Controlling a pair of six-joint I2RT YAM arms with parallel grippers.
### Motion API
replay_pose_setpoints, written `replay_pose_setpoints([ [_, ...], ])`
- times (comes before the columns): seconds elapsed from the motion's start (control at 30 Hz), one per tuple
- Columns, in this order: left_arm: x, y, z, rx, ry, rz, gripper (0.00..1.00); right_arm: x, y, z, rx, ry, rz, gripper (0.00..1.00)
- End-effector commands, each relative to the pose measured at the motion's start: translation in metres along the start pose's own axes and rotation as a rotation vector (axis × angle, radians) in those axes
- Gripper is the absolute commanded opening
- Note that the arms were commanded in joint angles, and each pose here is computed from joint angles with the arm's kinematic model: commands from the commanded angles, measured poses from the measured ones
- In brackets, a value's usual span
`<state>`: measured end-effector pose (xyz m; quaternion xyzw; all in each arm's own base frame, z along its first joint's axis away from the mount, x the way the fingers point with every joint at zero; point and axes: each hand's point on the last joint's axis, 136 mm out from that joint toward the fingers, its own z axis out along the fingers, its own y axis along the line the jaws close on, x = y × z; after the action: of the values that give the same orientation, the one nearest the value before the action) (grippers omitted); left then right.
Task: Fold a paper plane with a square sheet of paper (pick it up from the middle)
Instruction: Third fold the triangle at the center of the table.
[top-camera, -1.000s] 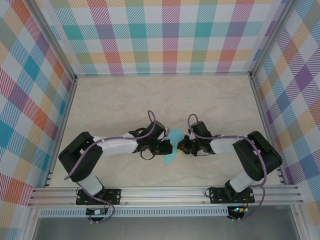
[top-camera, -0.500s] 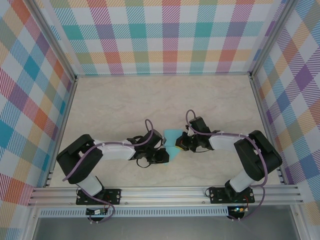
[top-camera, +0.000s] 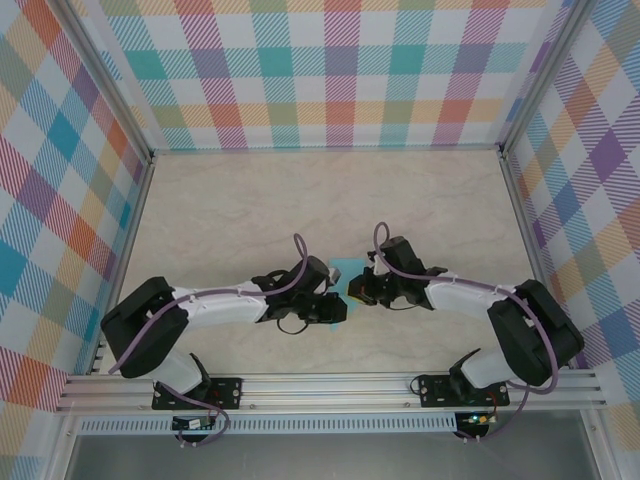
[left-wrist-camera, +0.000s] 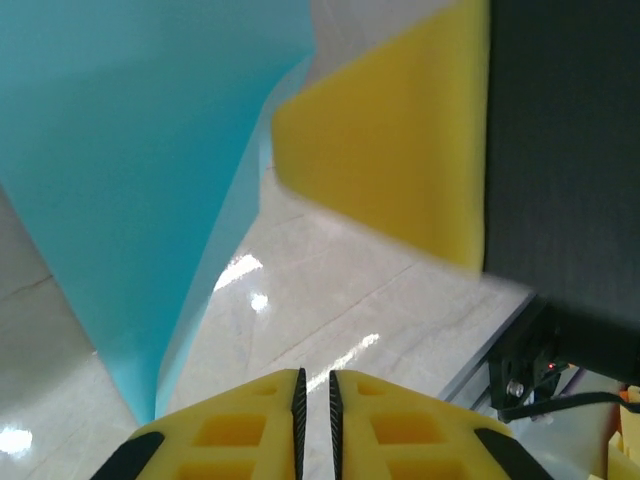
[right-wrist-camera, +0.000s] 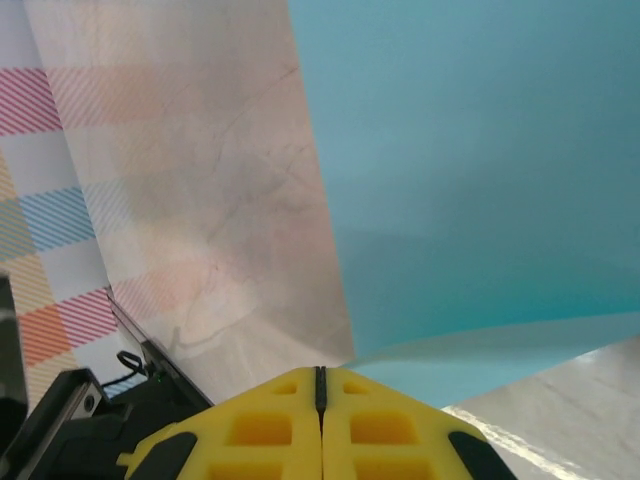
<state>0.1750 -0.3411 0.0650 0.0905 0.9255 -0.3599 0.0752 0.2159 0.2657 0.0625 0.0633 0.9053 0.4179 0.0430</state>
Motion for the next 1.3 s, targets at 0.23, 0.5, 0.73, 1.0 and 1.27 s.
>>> replay_pose_setpoints([
  [0.23, -0.003, 0.038, 0.009, -0.18, -0.037, -0.028, 0.1, 0.017, -0.017, 0.014, 0.048, 0.057, 0.015, 0.04],
  [0.5, 0.003, 0.049, 0.021, -0.204, -0.007, -0.034, 0.08, 0.019, -0.014, 0.022, 0.019, 0.09, 0.018, 0.04],
  [0.73, 0.006, 0.049, 0.02, -0.198, 0.009, -0.015, 0.09, 0.018, -0.009, 0.034, 0.006, 0.117, 0.017, 0.04],
  [1.0, 0.005, 0.04, 0.013, -0.176, 0.006, -0.001, 0.1, 0.022, -0.056, 0.04, 0.163, 0.093, 0.069, 0.02],
  [1.27, -0.008, 0.003, -0.003, -0.026, -0.064, -0.01, 0.13, 0.031, -0.08, 0.04, 0.215, 0.088, 0.104, 0.01],
])
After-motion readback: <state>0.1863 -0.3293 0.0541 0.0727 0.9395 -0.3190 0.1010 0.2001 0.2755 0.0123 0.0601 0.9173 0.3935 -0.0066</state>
